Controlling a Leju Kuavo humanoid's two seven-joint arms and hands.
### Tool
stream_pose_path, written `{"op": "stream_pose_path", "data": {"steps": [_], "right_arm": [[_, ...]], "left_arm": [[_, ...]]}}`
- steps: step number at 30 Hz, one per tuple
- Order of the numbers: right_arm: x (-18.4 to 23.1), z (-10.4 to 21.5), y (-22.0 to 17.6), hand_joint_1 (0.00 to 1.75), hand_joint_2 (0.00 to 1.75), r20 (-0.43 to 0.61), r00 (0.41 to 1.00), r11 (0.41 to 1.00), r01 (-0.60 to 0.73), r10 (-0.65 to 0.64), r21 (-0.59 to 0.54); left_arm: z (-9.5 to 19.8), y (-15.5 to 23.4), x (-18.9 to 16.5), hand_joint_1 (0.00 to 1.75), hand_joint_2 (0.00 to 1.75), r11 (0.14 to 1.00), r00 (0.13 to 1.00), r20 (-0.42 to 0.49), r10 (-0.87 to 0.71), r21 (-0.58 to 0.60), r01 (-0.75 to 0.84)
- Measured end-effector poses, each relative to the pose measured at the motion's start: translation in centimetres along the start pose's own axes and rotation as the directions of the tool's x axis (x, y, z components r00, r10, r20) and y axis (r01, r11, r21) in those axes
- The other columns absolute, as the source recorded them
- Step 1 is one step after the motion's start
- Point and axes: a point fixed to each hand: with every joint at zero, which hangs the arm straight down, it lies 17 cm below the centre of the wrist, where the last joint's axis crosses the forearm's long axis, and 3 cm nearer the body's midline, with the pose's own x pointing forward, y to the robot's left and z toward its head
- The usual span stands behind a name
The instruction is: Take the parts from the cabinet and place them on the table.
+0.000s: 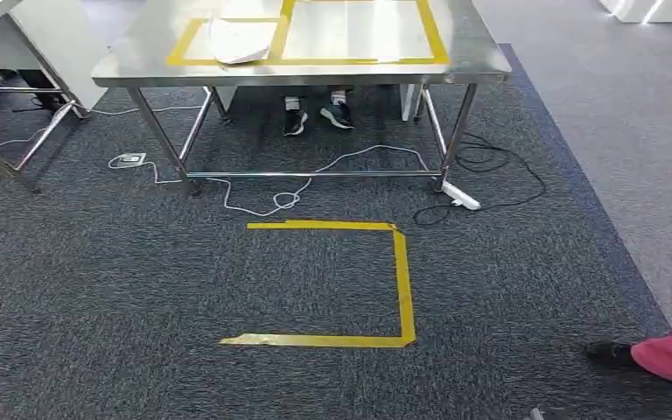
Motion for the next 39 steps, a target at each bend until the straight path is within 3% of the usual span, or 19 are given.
{"op": "stream_pose_path", "data": {"steps": [39], "right_arm": [[-0.1, -0.8, -1.6, 0.00, 0.00, -0.005, 1.000, 0.999, -0.009, 0.009, -0.052]], "left_arm": [[-0.3, -0.3, -0.4, 0.00, 0.00, 0.999, 0.999, -0.021, 0.049, -0.014, -0.050]]}}
